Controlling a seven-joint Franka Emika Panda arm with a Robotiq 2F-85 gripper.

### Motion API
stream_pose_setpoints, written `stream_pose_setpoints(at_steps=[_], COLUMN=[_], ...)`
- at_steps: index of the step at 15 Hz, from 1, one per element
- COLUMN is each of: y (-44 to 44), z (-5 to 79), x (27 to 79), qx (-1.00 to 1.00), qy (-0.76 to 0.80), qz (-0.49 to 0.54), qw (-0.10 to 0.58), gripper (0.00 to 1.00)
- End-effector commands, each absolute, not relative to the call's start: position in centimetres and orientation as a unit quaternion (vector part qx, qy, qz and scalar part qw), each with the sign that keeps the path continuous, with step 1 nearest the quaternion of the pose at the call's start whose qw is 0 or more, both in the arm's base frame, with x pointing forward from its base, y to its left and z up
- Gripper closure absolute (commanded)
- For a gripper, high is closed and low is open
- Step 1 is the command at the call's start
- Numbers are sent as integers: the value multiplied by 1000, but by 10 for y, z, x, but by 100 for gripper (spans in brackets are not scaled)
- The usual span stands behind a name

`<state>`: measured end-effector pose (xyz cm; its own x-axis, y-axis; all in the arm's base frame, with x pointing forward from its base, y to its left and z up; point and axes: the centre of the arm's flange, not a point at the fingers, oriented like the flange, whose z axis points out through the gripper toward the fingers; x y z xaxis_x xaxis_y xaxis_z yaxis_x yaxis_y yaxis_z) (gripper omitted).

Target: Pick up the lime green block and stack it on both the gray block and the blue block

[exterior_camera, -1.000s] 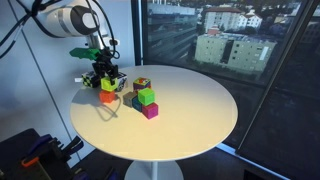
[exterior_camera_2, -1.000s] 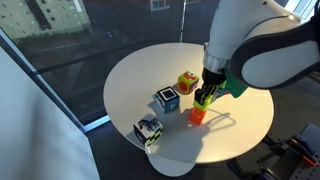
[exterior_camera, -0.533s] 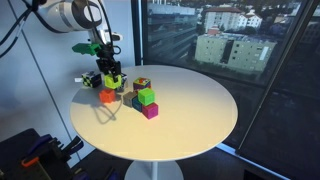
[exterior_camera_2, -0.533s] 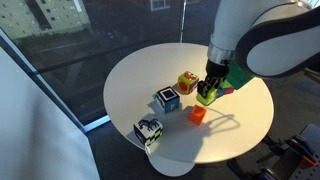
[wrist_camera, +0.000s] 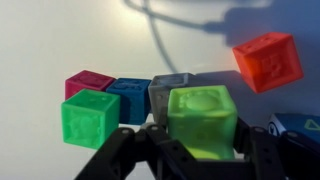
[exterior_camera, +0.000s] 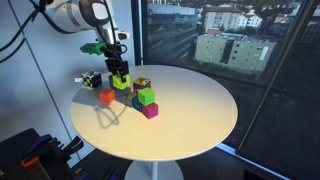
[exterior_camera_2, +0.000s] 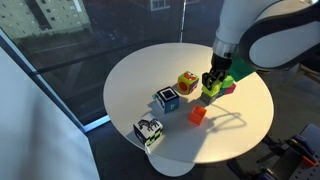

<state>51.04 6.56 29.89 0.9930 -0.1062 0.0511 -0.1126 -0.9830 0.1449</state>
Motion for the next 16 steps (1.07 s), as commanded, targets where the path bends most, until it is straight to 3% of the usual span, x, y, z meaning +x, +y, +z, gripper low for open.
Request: stream_pose_setpoints(at_steps=[1, 16], y=[56, 22], z=[300, 288], x=[522, 530], qx=[992, 986], qy=[-77, -115], qz=[20, 8], qw=[95, 117], gripper=[69, 69])
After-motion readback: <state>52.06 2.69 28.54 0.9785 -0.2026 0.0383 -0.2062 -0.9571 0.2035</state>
